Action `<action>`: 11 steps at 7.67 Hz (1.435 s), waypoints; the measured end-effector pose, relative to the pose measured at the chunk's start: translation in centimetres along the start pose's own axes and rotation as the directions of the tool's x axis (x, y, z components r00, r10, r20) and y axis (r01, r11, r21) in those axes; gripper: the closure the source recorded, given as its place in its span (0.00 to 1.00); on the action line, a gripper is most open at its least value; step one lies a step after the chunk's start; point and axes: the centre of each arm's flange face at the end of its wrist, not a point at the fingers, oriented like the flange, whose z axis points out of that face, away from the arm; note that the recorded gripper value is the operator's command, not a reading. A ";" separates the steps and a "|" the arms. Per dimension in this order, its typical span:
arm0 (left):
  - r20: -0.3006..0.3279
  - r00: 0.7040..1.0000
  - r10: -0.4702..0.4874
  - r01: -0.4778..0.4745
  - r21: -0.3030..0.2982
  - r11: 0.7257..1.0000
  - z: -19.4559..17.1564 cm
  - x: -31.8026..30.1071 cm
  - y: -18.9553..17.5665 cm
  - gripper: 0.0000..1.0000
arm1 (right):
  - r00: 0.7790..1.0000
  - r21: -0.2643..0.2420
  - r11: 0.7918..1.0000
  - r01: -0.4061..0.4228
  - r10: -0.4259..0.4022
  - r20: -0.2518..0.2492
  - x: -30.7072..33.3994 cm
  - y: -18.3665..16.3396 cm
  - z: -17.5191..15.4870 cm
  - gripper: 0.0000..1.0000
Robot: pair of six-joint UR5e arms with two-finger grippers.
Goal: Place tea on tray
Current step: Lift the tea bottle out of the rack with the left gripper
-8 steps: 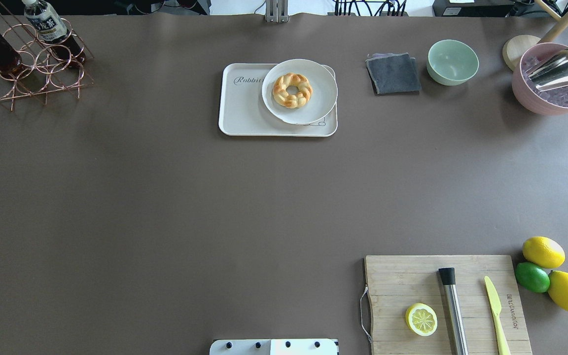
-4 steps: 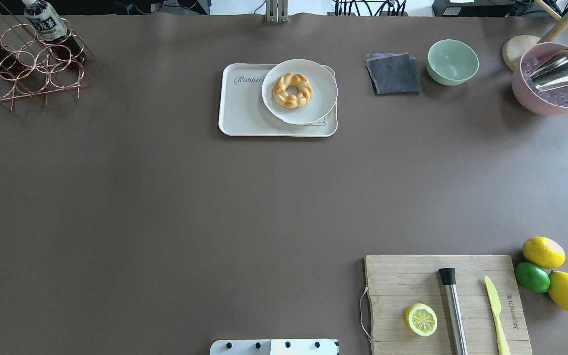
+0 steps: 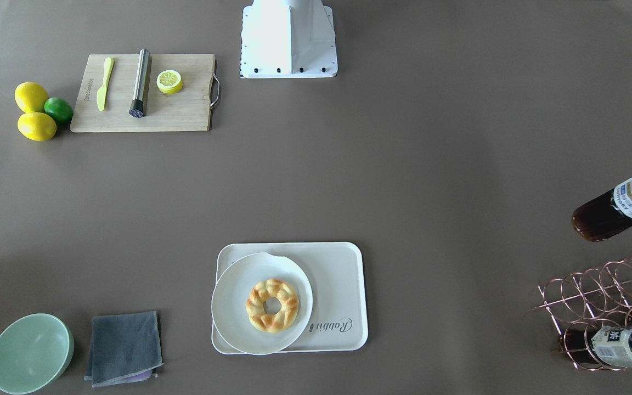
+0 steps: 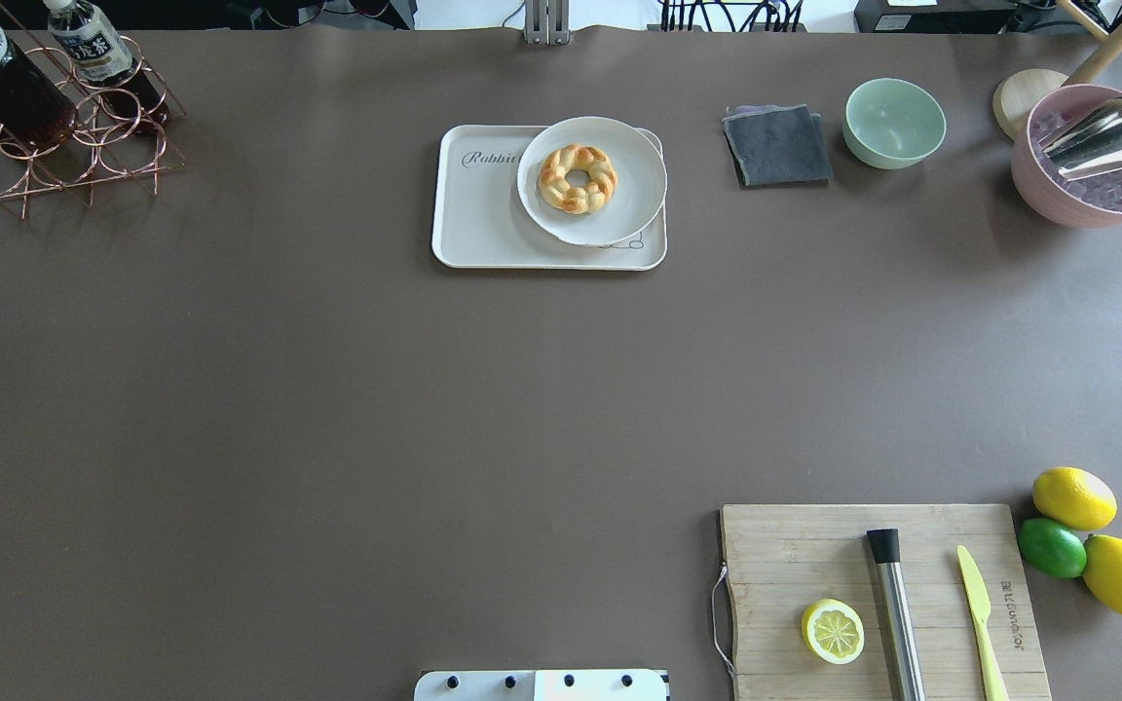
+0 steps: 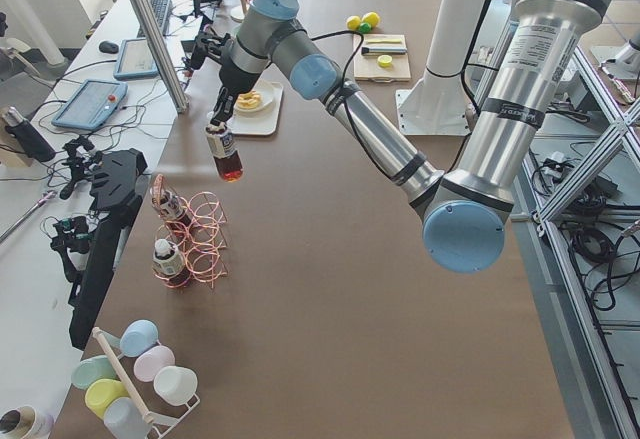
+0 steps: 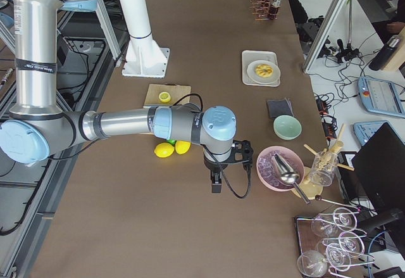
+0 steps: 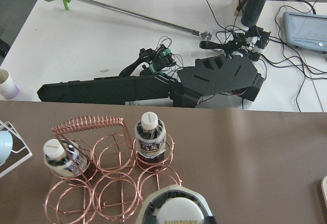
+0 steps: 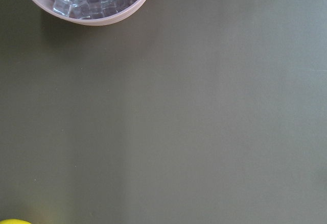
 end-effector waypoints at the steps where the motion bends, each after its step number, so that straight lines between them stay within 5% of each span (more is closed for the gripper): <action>1: -0.028 0.999 -0.033 0.032 -0.025 0.999 0.7 2.9 1.3 1.00 | 1.000 0.000 1.000 0.000 0.000 0.000 0.0 0.0 0.0 0.00; 3: -0.047 0.996 -0.069 0.066 -0.060 0.996 2.0 9.3 3.8 1.00 | 1.000 0.000 1.000 -0.001 0.001 0.001 0.0 0.0 0.0 0.00; 11: 0.048 0.995 -0.083 0.088 -0.106 0.990 2.8 38.4 16.8 1.00 | 1.000 -0.002 1.000 0.000 0.000 -0.001 0.1 -0.1 0.1 0.00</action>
